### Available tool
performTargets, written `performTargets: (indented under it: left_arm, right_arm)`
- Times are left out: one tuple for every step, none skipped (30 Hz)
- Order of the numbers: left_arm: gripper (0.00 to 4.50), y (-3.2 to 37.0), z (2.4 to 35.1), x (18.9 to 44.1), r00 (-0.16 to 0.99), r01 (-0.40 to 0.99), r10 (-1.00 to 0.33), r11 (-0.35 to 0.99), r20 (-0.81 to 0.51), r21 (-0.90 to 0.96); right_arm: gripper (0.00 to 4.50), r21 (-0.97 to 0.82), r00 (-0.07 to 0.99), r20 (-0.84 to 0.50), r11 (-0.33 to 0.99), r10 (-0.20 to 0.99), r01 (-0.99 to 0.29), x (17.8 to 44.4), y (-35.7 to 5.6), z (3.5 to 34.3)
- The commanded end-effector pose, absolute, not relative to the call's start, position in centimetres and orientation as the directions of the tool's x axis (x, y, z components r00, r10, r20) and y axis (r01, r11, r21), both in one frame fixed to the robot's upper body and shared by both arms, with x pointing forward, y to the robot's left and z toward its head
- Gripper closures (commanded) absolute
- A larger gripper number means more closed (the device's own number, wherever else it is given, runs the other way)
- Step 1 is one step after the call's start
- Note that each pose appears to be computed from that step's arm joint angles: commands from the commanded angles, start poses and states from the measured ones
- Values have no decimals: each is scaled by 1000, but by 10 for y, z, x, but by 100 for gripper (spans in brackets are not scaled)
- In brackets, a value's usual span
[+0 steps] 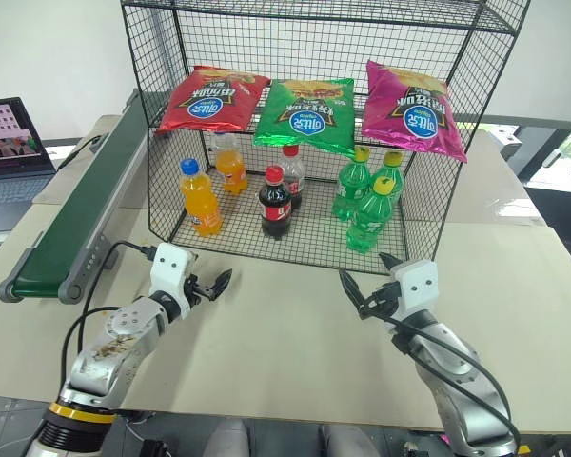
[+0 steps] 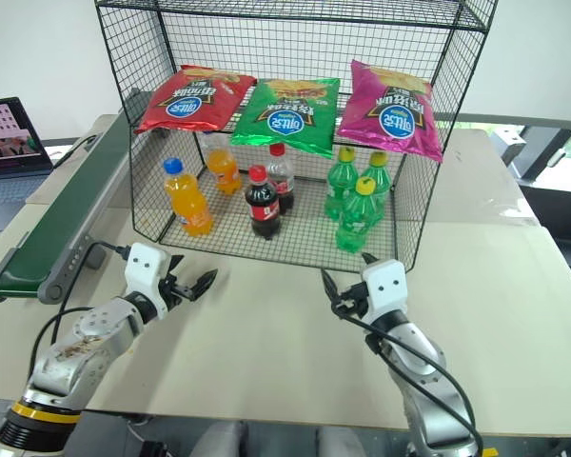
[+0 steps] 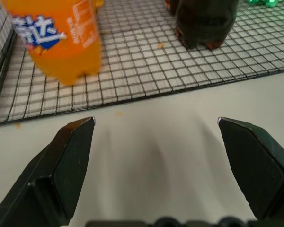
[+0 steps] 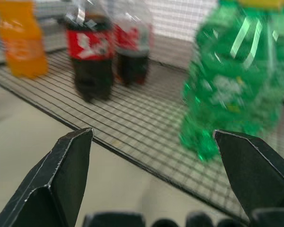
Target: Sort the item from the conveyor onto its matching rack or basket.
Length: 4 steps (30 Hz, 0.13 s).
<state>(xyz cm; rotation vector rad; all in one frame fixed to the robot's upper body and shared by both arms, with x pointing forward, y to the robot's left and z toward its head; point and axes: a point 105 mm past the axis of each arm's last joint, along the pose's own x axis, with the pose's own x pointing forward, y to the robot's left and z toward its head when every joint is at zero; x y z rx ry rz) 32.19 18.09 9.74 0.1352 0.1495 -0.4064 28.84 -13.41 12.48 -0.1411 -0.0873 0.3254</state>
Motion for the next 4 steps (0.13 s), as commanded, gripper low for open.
performTargets:
  left_arm:
    - [7,177,105,328,902,429,-417,894,-110,131]
    - [7,176,104,329,897,440,-429,888,-109,130]
    - [7,176,103,330,895,445,-433,886,-109,133]
    - [7,176,102,331,890,454,-442,882,-111,129]
  right_arm:
    - [0,-174,959,121,957,256,-233,290,-145,132]
    - [0,-171,962,120,960,244,-222,291,-147,130]
    - [0,-171,964,121,962,236,-213,292,-149,129]
    - [0,-173,965,122,963,231,-208,292,-150,129]
